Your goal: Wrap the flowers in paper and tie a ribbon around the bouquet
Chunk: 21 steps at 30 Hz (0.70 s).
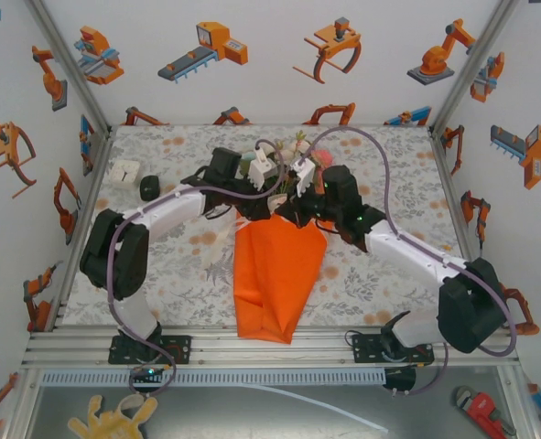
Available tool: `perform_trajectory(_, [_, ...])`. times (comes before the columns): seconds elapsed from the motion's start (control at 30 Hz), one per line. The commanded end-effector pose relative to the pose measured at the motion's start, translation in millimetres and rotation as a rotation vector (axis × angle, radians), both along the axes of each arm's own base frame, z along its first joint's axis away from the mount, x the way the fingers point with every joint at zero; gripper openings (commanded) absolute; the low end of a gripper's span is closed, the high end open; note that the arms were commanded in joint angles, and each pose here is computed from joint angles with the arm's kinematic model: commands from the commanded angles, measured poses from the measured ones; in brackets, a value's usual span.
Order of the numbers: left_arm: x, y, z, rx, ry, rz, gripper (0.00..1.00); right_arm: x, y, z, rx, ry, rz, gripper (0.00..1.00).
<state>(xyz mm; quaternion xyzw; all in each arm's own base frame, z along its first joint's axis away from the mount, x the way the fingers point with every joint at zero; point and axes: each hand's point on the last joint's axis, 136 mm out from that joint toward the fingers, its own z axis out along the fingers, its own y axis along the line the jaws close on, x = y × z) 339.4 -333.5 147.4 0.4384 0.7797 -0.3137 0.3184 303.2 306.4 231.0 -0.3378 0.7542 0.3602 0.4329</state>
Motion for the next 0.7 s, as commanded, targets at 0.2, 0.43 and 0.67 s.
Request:
perform_trajectory(0.2, [-16.4,16.5,48.6,-0.107,-0.089,0.072,0.7,-23.1,-1.2,1.2,0.088,0.7,-0.181,0.0])
perform_trajectory(0.43, [-38.2,17.1,62.1,-0.199,-0.115,0.031,0.79,-18.5,11.3,-9.9,0.253,0.93,-0.233,0.0])
perform_trajectory(0.67, [-45.1,32.2,49.5,-0.14,-0.137,0.064,0.79,-14.3,0.6,-35.5,0.159,0.971,-0.28,0.02])
